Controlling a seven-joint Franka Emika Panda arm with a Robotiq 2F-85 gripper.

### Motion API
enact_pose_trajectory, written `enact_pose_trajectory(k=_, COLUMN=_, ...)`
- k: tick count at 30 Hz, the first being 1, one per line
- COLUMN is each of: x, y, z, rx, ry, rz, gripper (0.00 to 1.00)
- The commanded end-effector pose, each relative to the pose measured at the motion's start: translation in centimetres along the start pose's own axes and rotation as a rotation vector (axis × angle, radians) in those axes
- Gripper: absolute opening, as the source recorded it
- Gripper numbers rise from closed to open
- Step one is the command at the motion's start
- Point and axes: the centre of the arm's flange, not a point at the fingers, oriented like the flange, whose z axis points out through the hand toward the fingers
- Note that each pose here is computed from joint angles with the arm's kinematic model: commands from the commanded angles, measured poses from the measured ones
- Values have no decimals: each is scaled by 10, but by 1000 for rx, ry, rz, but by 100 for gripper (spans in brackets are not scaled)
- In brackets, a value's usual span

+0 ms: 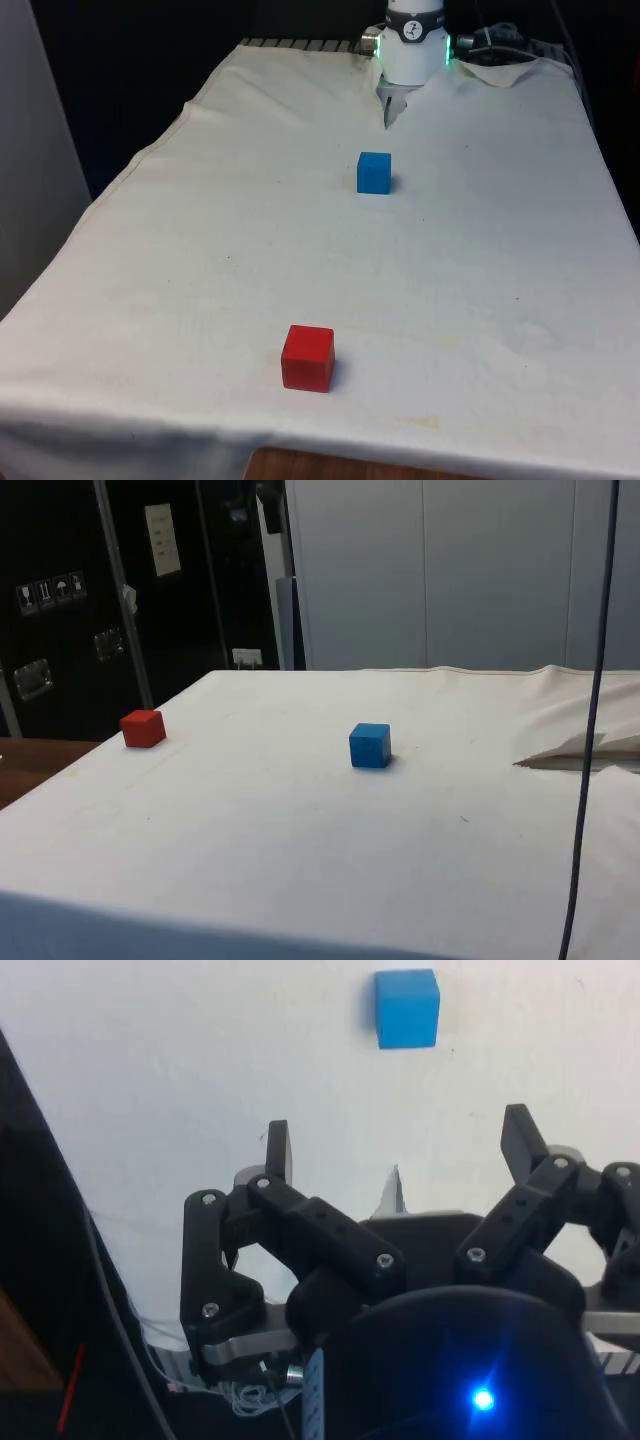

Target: Stack the two cubes.

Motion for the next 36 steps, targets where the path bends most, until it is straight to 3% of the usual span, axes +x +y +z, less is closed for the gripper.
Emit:
enact_pose_trajectory(k=1, x=4, y=-1, z=2, rx=-6, ry=0, rz=2, gripper=100)
enact_pose_trajectory(k=9, x=18, y=-1, z=5, rx=-7, ry=10, rz=1, gripper=100)
enact_pose_trajectory(k=14, x=38, y=1, z=9, rx=-13, ry=29, rz=13, gripper=100)
enact_pose_trajectory(k=17, x=39, y=1, z=9, rx=-14, ry=31, rz=11, gripper=100)
enact_pose_trajectory(k=24, x=52, y=1, z=16, rx=-22, ry=81, rz=36, gripper=100)
enact_pose_trajectory(k=25, x=50, y=1, z=15, rx=-16, ry=70, rz=31, gripper=100)
enact_pose_trajectory(k=30, x=59, y=2, z=20, rx=-28, ry=119, rz=52, gripper=100)
enact_pose_trajectory(k=33, x=62, y=2, z=21, rx=-31, ry=137, rz=59, gripper=100)
enact_pose_trajectory(k=34, x=61, y=2, z=21, rx=-23, ry=126, rz=54, gripper=100)
enact_pose_trajectory(k=36, x=64, y=2, z=22, rx=-31, ry=149, rz=65, gripper=100)
